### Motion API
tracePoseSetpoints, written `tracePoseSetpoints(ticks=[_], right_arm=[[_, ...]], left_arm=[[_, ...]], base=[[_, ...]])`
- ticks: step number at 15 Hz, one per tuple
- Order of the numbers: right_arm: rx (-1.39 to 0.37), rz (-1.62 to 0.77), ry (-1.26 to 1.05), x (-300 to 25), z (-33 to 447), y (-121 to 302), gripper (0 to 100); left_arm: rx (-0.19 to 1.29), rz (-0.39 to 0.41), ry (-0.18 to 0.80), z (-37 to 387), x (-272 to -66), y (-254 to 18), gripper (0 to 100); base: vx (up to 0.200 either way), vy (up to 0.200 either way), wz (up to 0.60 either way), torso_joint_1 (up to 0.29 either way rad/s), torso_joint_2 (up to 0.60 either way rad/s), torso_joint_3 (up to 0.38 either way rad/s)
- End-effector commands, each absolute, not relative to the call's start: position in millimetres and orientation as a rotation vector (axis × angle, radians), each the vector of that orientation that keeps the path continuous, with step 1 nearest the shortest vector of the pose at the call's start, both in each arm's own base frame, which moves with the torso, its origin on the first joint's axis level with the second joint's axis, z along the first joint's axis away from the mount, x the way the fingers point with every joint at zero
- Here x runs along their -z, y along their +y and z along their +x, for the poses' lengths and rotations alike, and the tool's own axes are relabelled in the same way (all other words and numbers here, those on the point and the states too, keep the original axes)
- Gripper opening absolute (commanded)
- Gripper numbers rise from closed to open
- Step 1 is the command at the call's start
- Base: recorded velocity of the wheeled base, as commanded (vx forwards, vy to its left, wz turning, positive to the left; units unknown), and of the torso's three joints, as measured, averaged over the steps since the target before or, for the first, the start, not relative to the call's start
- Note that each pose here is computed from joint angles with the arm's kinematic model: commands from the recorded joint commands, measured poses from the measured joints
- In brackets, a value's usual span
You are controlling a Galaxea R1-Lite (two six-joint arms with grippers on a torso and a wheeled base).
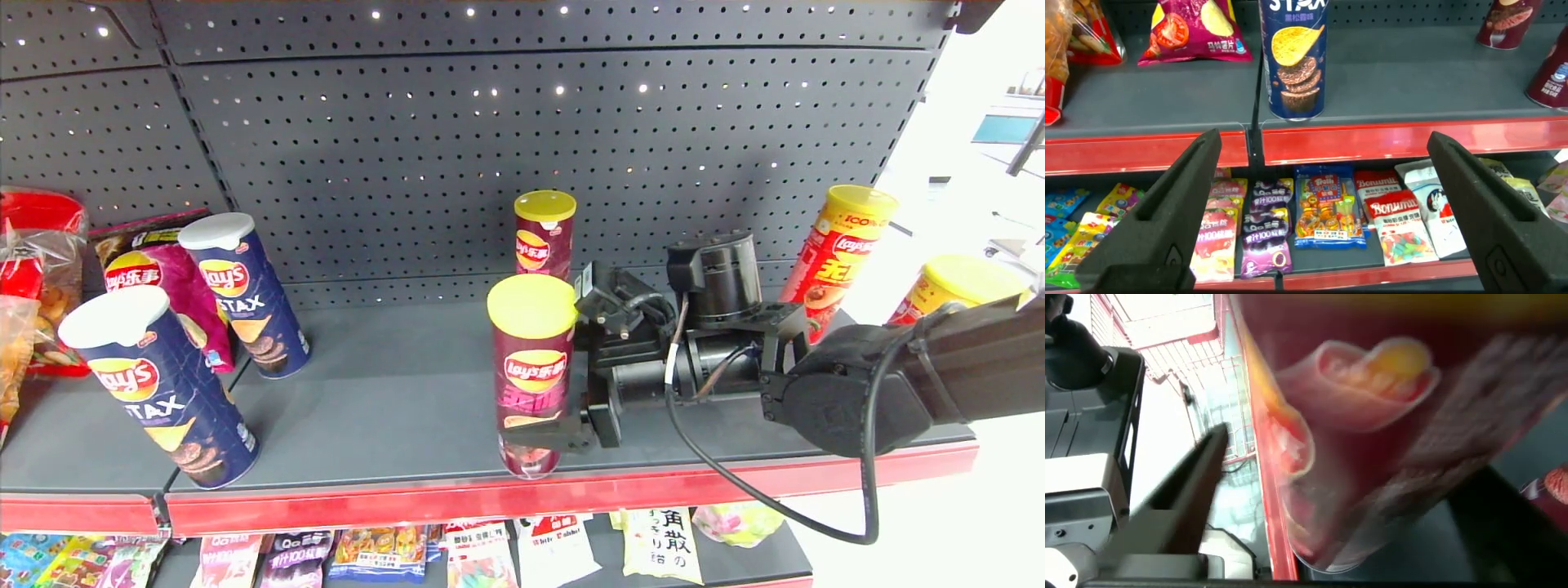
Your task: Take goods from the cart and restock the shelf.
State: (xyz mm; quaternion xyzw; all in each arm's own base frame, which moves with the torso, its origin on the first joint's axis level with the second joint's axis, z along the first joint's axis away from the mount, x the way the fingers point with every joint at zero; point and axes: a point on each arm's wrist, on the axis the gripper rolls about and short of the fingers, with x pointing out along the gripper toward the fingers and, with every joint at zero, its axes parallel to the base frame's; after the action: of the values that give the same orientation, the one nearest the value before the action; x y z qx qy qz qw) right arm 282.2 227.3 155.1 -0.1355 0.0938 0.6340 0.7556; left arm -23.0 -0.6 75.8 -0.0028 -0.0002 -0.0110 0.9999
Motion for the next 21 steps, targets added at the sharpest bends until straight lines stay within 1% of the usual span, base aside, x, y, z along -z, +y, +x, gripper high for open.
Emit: tracePoseSetpoints(ticks=[1,7,14,18,21], right_arm=[[-1.381,-0.295,0.198,-157.0,281.5,226.8,100],[-1.334,-0.299,0.203,-162.2,274.4,213.6,100],[-1.302,-0.305,0.230,-166.6,239.5,185.6,100],[-1.276,-0.308,0.277,-159.4,217.5,168.9,100],[-1.237,-0.311,0.310,-153.2,211.3,157.6,100]], left_arm=[[0.021,-0.006,0.000,-22.9,-75.7,-0.6,100],[0.021,-0.006,0.000,-22.9,-75.7,-0.6,100],[0.020,-0.006,0.000,-22.9,-75.7,-0.6,100],[0.021,-0.006,0.000,-22.9,-75.7,-0.6,100],[0.021,-0.006,0.000,-22.9,-75.7,-0.6,100]], base=[[0.000,0.000,0.00,0.000,0.00,0.000],[0.000,0.000,0.00,0.000,0.00,0.000],[0.000,0.000,0.00,0.000,0.00,0.000],[0.000,0.000,0.00,0.000,0.00,0.000],[0.000,0.000,0.00,0.000,0.00,0.000]])
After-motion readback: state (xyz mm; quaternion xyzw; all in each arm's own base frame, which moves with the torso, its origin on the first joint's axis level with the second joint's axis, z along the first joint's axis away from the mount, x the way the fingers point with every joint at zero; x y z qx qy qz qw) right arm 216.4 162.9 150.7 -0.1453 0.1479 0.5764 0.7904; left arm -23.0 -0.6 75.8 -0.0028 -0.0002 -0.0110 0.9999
